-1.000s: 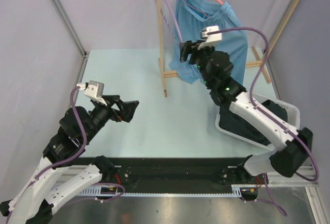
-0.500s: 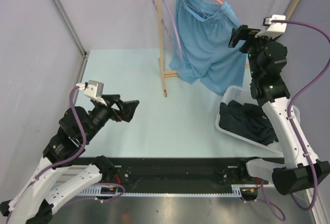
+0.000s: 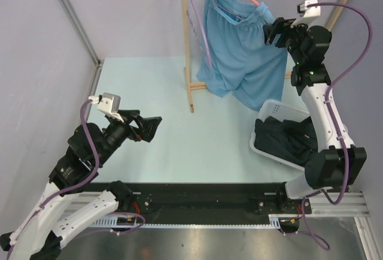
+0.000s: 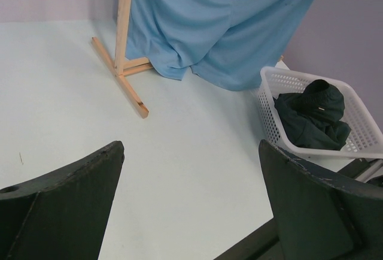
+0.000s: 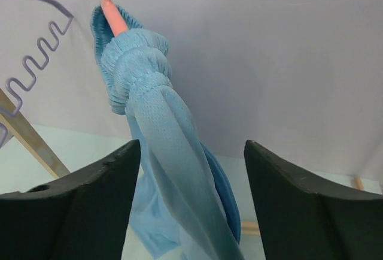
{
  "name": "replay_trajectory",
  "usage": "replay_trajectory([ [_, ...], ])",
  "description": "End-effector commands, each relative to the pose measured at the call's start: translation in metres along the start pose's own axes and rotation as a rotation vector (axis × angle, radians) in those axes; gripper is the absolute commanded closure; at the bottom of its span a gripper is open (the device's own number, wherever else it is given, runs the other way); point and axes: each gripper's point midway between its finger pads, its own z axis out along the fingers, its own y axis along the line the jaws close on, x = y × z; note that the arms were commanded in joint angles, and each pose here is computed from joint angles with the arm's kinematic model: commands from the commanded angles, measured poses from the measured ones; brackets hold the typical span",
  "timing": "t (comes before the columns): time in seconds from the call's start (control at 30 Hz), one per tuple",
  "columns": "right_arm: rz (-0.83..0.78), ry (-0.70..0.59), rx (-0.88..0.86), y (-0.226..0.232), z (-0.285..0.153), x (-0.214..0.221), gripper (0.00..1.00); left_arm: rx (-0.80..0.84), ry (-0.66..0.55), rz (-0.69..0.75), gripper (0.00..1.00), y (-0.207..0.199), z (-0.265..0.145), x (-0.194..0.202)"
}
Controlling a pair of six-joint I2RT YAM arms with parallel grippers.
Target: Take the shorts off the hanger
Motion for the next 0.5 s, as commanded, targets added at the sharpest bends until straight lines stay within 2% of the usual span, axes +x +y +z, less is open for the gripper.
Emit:
replay_trajectory([
  [0.0,0.059,-0.060,-0.141,0.025,0.013,-0.022,0.37,0.028,-0.032,-0.016,0.01,-0.008,-0.005,-0.016],
  [0.03,0.079,-0.053,-0.176,0.033,0.014,-0.020,0.52,0.027,-0.034,-0.016,0.01,-0.008,-0.005,-0.017],
  [0.1,0.126,-0.048,-0.218,0.046,0.016,-0.015,0.64,0.026,-0.035,-0.021,0.01,-0.008,-0.006,-0.017],
  [0.13,0.139,-0.043,-0.231,0.051,0.017,-0.013,0.76,0.032,-0.035,-0.023,0.01,-0.009,-0.006,-0.017],
  [0.2,0.160,-0.035,-0.275,0.073,0.017,-0.011,0.83,0.040,-0.032,-0.029,0.01,-0.011,-0.005,-0.017],
  [0.23,0.183,-0.032,-0.288,0.081,0.017,-0.012,0.90,0.045,-0.032,-0.032,0.01,-0.012,-0.005,-0.017],
  [0.33,0.279,-0.049,-0.331,0.106,0.011,-0.020,1.00,0.060,-0.029,-0.041,0.01,-0.016,-0.005,-0.018],
  [0.47,0.352,-0.123,-0.357,0.125,0.002,-0.041,1.00,0.073,-0.032,-0.056,0.01,-0.018,-0.007,-0.020],
])
